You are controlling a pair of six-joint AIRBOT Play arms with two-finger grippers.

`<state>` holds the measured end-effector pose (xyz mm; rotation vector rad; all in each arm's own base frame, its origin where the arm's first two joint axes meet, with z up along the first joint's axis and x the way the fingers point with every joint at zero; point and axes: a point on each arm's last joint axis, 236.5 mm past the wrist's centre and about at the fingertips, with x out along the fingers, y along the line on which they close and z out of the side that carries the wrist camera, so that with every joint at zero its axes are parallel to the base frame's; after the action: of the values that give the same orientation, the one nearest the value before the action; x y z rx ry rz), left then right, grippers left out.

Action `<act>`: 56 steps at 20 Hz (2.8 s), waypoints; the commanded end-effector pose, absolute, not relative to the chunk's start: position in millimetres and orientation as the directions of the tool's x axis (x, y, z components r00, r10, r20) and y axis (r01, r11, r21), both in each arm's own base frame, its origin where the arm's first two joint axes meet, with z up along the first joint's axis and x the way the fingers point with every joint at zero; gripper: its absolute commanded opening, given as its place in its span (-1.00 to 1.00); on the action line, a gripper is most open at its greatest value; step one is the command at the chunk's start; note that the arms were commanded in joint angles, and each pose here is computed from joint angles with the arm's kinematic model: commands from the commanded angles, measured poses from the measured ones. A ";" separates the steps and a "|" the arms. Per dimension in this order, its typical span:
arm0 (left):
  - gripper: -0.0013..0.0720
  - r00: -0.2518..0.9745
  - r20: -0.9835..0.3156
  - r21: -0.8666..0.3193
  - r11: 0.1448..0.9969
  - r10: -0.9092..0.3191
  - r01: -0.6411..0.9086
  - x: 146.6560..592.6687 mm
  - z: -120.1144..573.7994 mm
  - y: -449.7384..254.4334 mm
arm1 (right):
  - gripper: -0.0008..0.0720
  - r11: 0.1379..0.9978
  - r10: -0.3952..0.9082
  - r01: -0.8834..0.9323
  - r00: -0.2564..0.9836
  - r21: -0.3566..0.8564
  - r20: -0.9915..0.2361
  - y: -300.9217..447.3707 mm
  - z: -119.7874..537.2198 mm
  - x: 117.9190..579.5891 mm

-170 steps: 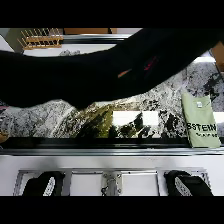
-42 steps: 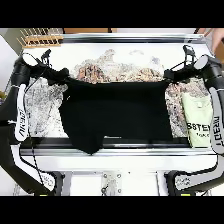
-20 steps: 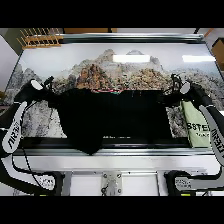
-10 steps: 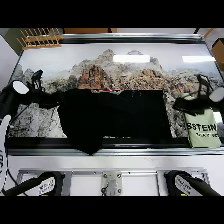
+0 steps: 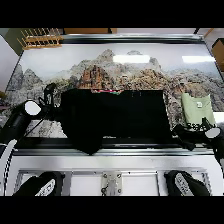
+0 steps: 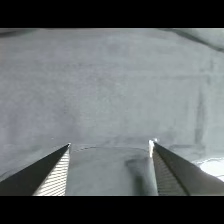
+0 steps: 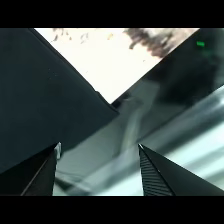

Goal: Fold the clothes and pants, and hang the long-sleeved shirts on hangers.

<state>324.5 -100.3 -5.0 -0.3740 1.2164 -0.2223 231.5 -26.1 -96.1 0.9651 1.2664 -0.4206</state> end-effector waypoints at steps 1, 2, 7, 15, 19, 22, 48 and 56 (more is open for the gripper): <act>0.45 0.352 -0.862 -0.398 0.917 -0.365 -0.024 323.1 -3.8 -104.7 | 0.48 0.475 0.246 0.760 0.369 0.443 -0.896 -11.2 -114.8 243.8; 0.45 0.353 -0.862 -0.397 0.917 -0.364 -0.025 323.3 -3.7 -104.2 | 0.48 0.488 0.242 0.752 0.372 0.444 -0.896 -8.3 -117.7 247.6; 0.45 0.353 -0.862 -0.397 0.917 -0.363 -0.026 323.4 -3.7 -103.9 | 0.43 0.552 0.212 0.704 0.399 0.446 -0.892 1.6 -125.8 265.0; 0.45 0.179 -0.949 -0.298 0.919 -0.258 -0.256 272.1 -43.2 -43.2 | -0.95 0.668 0.242 0.595 0.396 0.448 -0.886 11.0 -114.0 272.8; 0.45 0.099 -0.959 -0.281 0.869 -0.264 -0.407 216.7 -89.2 -27.4 | -0.95 0.667 0.246 0.595 0.393 0.448 -0.886 11.9 -113.8 272.3; 0.45 0.047 -0.940 -0.322 0.835 -0.338 -0.446 194.2 -112.3 -45.4 | -0.95 0.667 0.246 0.595 0.393 0.449 -0.886 12.0 -113.7 272.4; -0.95 0.078 -0.942 -0.333 0.936 -0.325 -0.118 205.9 -12.2 -72.2 | -0.95 0.866 0.199 0.446 0.105 0.225 -0.974 -35.0 -22.3 248.8; -0.95 0.065 -0.944 -0.327 0.944 -0.324 -0.049 295.0 -0.3 -69.7 | -0.95 0.904 0.211 0.364 0.070 0.222 -0.975 -19.9 -23.5 298.8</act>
<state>266.3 -70.4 0.9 -0.3303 1.4921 -0.1894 280.9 -25.1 -21.8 0.4921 1.4952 -0.1400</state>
